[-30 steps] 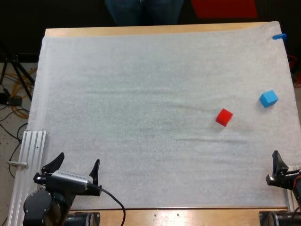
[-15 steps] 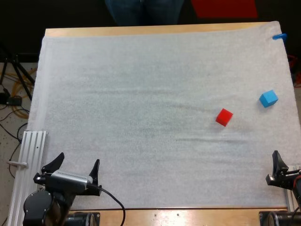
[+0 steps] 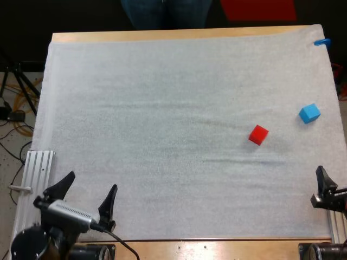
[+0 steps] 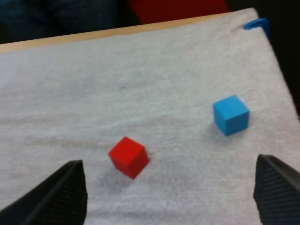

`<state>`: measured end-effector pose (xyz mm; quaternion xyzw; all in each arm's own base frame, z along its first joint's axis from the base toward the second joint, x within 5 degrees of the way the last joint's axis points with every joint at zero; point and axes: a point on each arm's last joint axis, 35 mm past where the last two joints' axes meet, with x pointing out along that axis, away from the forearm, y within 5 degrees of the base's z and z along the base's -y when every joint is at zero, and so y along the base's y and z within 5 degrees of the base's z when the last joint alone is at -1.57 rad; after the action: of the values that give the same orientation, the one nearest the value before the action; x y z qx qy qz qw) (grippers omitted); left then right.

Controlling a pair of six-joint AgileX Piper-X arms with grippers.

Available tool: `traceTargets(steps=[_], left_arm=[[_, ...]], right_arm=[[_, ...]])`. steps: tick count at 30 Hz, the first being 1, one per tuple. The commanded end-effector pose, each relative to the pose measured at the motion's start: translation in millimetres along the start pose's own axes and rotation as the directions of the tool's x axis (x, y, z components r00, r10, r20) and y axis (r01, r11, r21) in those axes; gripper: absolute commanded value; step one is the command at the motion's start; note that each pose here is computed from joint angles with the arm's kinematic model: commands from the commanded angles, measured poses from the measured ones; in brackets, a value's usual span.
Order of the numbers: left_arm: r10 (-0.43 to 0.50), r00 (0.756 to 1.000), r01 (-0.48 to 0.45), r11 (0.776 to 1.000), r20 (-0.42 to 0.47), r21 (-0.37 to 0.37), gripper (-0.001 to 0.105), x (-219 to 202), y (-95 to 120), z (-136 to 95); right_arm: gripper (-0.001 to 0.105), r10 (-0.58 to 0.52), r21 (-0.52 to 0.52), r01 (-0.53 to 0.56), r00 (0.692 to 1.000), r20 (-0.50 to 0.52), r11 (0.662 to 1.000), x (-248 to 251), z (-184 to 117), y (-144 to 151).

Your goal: Stack red cube on blue cube

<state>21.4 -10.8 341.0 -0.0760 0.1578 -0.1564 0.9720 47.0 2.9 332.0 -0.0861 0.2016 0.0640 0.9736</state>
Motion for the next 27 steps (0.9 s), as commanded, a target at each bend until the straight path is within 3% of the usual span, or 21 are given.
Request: traceTargets(steps=[1,5,10,18,27], left_arm=[[-0.048,0.999,0.048,0.999,-0.013,-0.008,0.087,2,-2,9],[-0.152,0.986,0.152,0.988,-0.074,-0.006,0.087,12,-7,28],[-0.295,0.946,0.298,0.954,-0.135,0.007,0.087,21,-17,51],[-0.422,0.879,0.436,0.9,-0.223,0.019,0.087,33,-29,54],[-0.43,0.874,0.446,0.895,-0.227,0.02,0.087,38,-31,56]], right_arm=[[0.071,0.032,-0.003,-0.032,0.999,0.01,0.999,-2,8,0],[0.071,0.092,0.0,-0.092,0.996,0.005,0.996,-2,25,-2],[0.071,0.168,0.005,-0.168,0.986,-0.004,0.986,-4,47,-3],[0.071,0.272,0.006,-0.272,0.962,0.015,0.962,-2,63,-3],[0.071,0.292,0.042,-0.289,0.953,-0.076,0.956,24,78,-9]])
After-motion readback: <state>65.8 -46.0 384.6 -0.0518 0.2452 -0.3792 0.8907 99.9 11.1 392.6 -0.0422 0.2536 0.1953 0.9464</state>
